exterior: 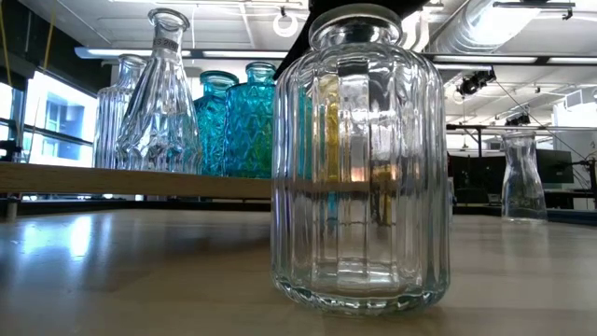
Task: Sort vases onto shelf
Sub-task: Put the blue vase on the shelf aligned with the other blue vase
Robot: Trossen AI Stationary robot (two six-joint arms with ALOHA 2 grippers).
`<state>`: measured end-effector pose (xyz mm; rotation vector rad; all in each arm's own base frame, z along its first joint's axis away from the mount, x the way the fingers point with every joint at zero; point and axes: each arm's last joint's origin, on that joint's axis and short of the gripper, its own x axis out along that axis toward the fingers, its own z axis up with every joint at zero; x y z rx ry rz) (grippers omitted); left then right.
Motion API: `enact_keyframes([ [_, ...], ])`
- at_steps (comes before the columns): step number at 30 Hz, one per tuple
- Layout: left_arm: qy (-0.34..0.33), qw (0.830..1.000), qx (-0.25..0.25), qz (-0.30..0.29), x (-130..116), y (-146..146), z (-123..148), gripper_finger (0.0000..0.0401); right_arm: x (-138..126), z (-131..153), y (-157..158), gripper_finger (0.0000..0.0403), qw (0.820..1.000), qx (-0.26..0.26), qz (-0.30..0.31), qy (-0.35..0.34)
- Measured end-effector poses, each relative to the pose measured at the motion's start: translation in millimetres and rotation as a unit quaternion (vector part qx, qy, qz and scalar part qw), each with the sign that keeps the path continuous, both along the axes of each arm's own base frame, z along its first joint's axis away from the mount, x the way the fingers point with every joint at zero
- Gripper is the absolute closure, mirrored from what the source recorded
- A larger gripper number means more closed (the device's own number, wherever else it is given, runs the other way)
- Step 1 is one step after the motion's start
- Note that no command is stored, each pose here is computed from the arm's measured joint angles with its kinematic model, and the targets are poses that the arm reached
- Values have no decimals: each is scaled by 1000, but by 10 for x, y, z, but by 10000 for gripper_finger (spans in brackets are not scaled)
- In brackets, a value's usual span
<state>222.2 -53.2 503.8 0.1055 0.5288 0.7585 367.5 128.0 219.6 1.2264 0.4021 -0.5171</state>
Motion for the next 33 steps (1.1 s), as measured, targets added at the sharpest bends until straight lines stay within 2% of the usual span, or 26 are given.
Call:
enact_keyframes([
  [17,0,1000,-1,-1,1,-1,-1,305,65,37,-106,403,1000,-10,4,-17],
  [27,3,1000,-9,-7,4,-5,-5,305,27,33,23,403,999,23,27,-15],
  [33,3,1000,-9,-7,4,-6,-6,305,30,37,26,403,999,22,34,-16],
])
